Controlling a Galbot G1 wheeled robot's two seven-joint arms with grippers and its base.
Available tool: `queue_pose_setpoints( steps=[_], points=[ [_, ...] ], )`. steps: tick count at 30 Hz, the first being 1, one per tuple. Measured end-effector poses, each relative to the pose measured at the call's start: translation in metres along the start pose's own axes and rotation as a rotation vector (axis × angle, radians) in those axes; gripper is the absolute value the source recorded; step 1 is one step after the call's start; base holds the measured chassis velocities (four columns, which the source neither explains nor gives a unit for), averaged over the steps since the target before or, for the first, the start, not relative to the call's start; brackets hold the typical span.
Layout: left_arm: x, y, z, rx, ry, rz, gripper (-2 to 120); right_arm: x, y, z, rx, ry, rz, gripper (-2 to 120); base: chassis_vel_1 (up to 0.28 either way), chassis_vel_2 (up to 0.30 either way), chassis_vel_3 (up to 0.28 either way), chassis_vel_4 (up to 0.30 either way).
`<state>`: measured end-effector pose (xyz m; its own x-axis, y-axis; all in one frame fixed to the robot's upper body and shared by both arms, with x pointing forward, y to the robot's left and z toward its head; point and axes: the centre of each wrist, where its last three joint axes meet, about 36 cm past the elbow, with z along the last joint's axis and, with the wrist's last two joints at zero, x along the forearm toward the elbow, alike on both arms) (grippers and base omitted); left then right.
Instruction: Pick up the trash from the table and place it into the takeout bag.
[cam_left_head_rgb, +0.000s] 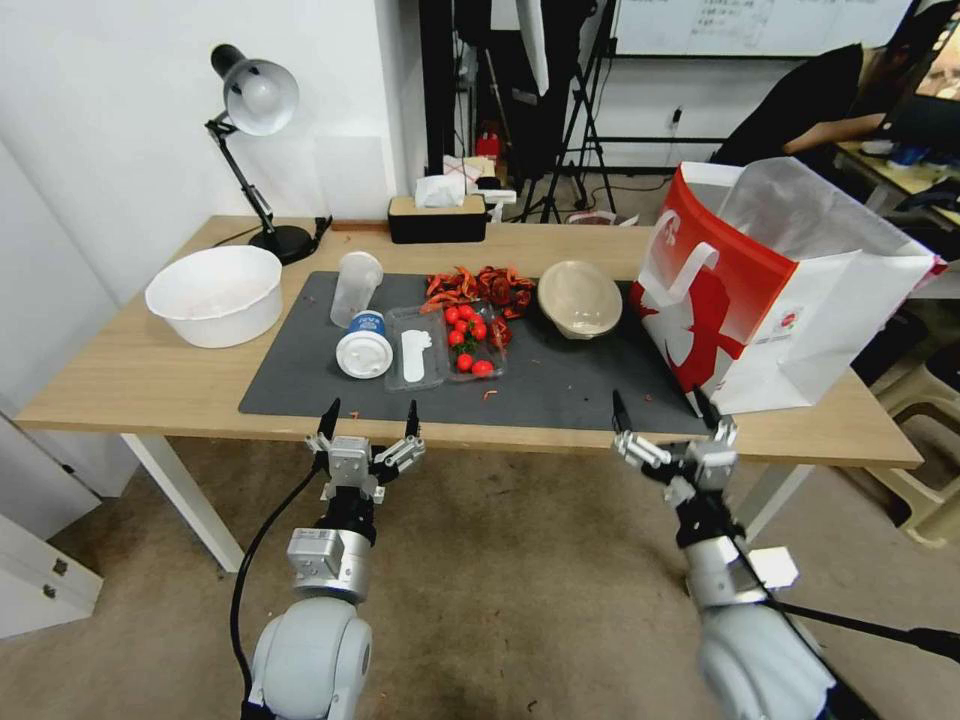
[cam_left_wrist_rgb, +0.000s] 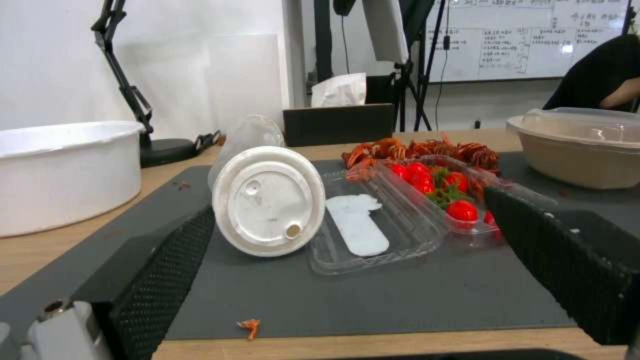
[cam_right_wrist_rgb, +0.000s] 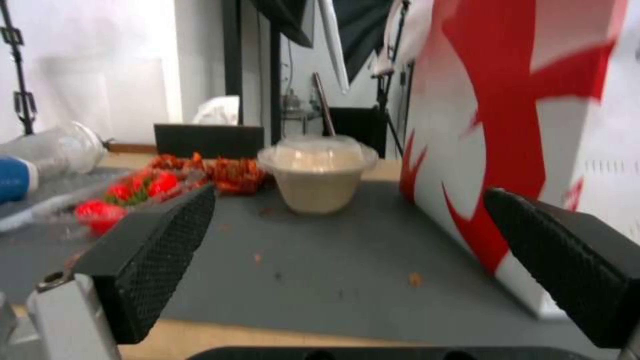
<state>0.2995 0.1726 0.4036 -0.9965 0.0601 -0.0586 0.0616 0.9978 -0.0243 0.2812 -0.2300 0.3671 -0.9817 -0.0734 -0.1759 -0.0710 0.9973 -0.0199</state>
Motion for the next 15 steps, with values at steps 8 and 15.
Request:
queue_pose_setpoints(
  steps=[8, 15],
  points=[
    [0.001, 0.0, 0.001, 0.0, 0.003, 0.0, 100, -0.004, 0.004, 0.004, -0.031, 0.01, 0.031, 100, 0.0, 0.0, 0.0, 0.0],
    [0.003, 0.0, 0.001, -0.002, 0.005, 0.0, 100, -0.04, 0.015, -0.009, -0.218, 0.055, 0.089, 100, 0.0, 0.0, 0.0, 0.0]
  ],
)
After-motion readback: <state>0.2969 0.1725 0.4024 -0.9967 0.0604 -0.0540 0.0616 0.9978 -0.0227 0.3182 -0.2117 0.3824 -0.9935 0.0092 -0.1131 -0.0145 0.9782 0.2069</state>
